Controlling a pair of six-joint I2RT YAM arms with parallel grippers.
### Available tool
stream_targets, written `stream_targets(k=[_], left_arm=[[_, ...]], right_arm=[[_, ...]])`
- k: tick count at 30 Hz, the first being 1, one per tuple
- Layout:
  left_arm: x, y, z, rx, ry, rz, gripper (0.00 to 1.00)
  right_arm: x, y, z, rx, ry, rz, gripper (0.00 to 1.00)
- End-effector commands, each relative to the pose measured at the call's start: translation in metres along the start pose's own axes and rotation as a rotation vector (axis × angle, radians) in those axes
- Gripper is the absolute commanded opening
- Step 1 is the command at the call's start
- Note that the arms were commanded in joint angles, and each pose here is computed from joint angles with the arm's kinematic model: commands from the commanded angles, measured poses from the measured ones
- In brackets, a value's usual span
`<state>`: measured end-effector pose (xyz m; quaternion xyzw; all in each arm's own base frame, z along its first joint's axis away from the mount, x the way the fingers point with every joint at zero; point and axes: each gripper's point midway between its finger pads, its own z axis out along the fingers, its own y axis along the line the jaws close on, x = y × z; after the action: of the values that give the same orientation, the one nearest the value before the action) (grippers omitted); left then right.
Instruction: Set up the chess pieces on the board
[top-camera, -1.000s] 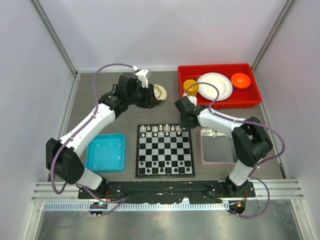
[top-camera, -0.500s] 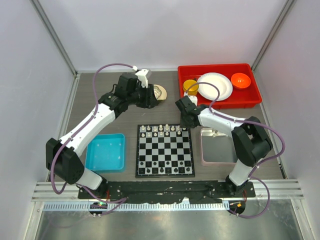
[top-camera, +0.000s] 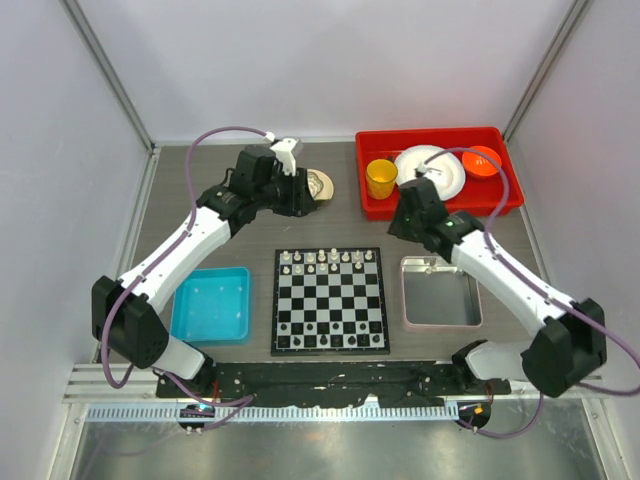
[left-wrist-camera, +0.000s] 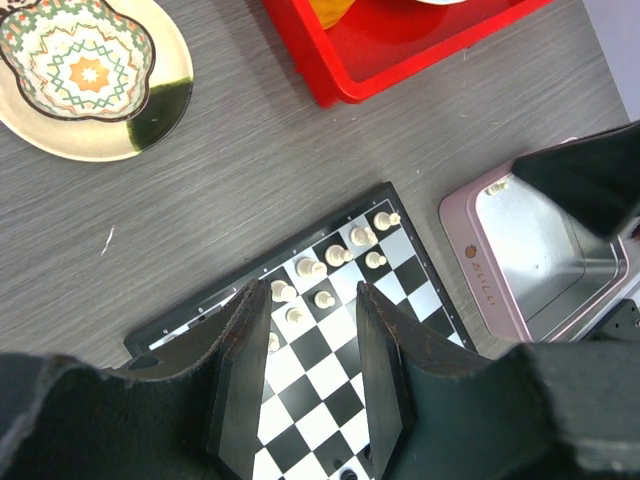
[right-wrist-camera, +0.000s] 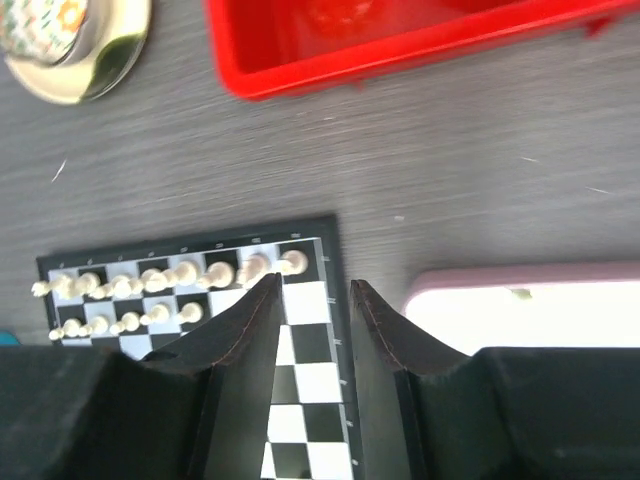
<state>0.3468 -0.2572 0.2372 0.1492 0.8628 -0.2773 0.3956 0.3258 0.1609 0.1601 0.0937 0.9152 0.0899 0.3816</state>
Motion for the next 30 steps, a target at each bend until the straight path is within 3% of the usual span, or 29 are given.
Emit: stream_targets(k=[1,6,15,30], left_arm=[[-0.014,-0.001,-0.004,0.005,-0.035,0.018,0.43],[-0.021,-0.004,-0.013,-0.002,-0.045,0.019,0.43],[0.005,0.009,-0.015,-0.038,-0.027,0.03,0.44],[0.011,0.014,-0.013,-0.052,-0.017,0.041,0.44]], right_arm=[[-0.001,-0.059,-0.023,0.149,-0.005,0.084,0.39],[0.017,-0.095,-0.031,0.247,0.031,0.089,0.38],[0.045,-0.137,-0.015,0.298,0.122,0.187,0.36],[0.066,-0.149,0.011,0.222,0.17,0.265,0.35]])
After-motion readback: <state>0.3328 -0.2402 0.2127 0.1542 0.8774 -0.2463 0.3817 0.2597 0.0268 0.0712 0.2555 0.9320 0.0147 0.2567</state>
